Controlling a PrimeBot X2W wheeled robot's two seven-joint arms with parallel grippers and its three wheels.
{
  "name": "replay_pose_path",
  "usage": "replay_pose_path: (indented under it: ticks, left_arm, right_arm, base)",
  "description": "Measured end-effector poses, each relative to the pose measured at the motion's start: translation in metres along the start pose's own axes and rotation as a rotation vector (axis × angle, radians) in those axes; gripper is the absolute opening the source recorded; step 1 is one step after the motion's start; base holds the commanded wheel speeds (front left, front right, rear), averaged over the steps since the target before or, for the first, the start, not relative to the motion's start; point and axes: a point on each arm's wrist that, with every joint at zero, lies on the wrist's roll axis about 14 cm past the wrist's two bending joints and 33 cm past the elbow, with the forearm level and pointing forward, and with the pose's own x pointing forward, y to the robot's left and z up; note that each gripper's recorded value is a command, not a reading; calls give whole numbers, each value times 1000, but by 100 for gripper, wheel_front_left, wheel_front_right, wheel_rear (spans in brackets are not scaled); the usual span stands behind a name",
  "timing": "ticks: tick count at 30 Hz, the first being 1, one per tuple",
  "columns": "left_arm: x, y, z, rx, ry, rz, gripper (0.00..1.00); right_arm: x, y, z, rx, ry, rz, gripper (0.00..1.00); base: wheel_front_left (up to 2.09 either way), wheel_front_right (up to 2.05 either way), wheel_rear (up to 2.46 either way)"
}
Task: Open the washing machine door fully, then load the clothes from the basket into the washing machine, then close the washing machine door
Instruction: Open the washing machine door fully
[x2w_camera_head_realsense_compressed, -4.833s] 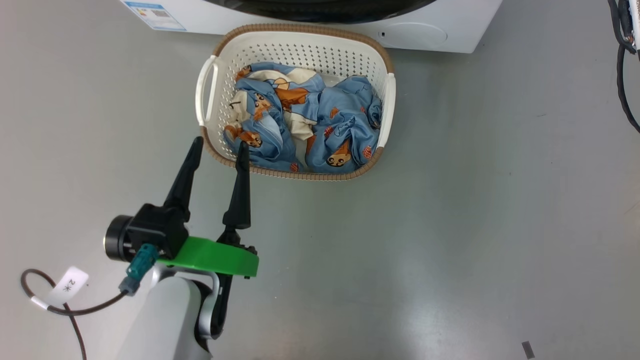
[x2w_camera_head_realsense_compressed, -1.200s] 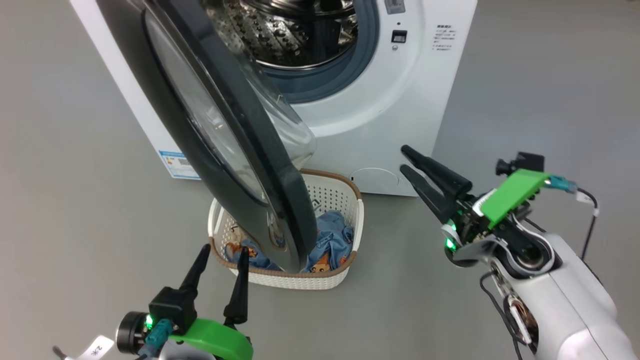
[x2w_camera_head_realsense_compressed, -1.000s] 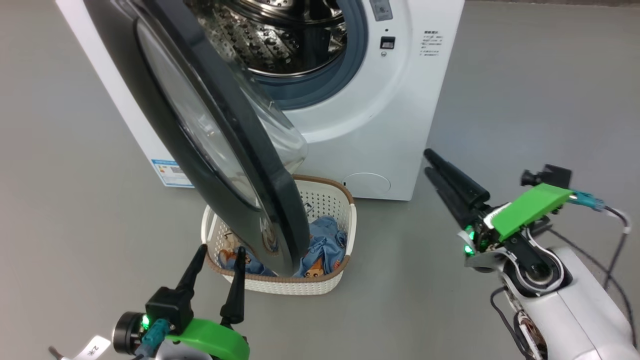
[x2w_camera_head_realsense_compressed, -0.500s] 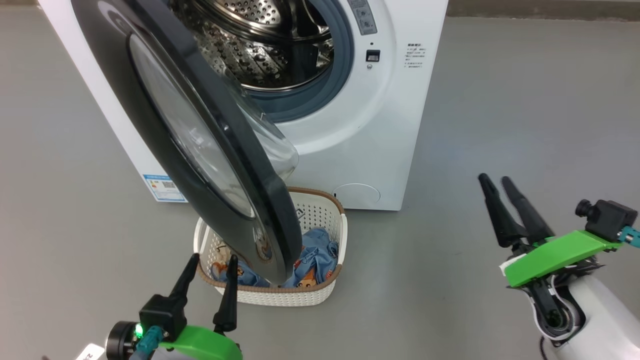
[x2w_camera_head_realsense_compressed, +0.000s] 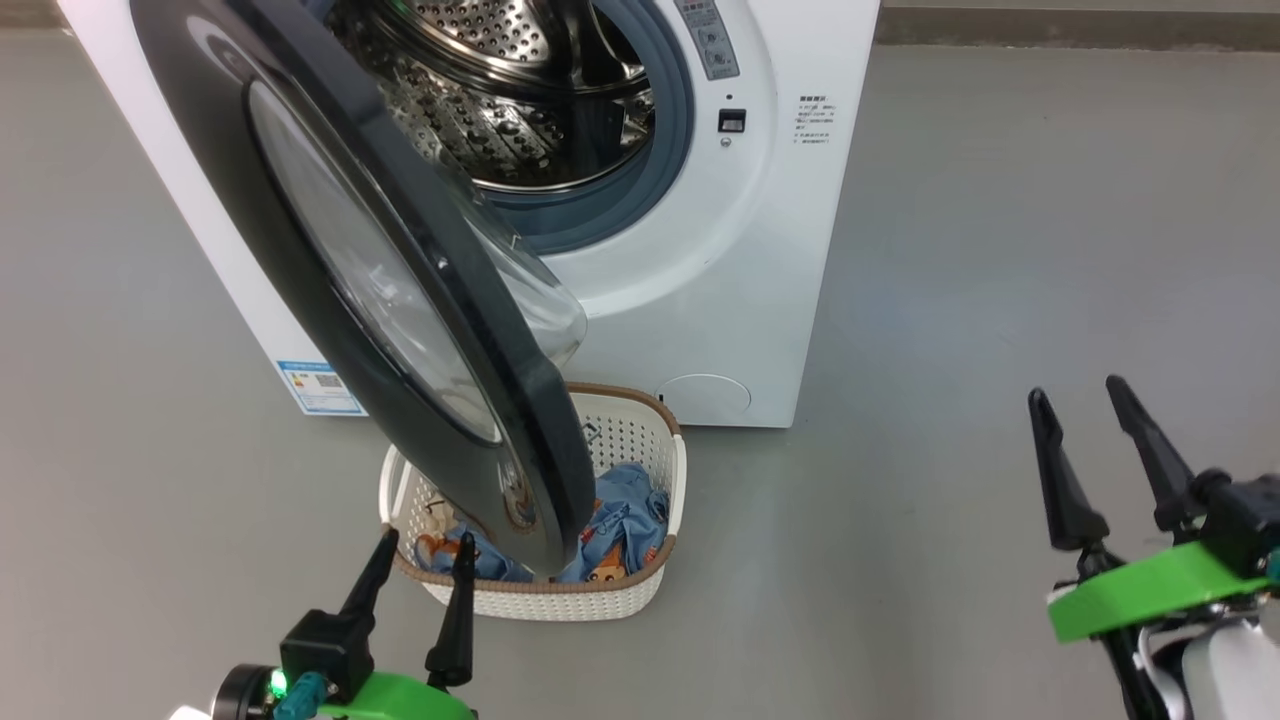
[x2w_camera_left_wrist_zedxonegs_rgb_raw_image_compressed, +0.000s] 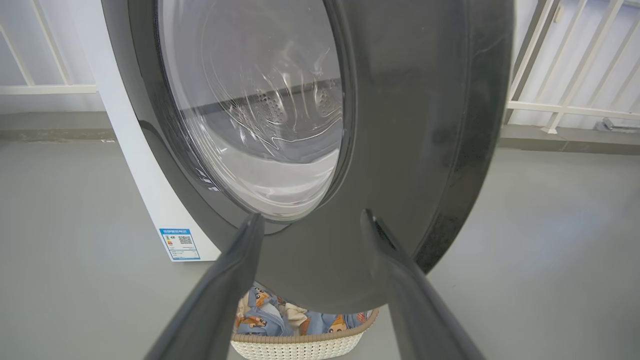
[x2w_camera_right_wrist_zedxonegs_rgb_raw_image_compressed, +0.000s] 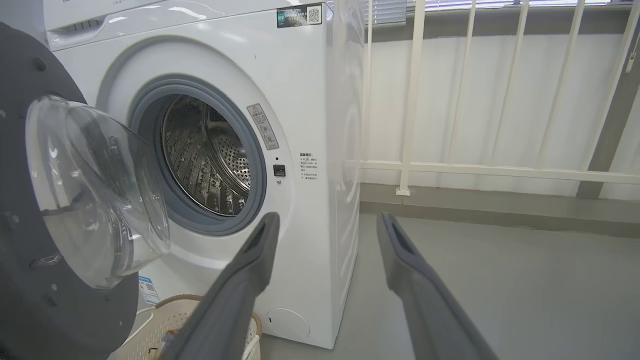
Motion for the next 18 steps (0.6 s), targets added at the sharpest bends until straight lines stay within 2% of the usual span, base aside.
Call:
replay_pose_path:
  ticks: [4,10,18]
  left_arm:
    - [-1,0,1,0,-3,0,100]
    - [-5,0,1,0,-5,1,100]
    - [-9,1,0,-2,-1,6,100]
  right_arm:
    - [-15,6,-8,-46,26,-6,100]
    - [-43,11,-36,-45,117,-30,100]
    - [-64,3,-53,-27,178,-85,100]
  base:
    - [0,0,0]
    - [0,0,0]
    - [0,0,0]
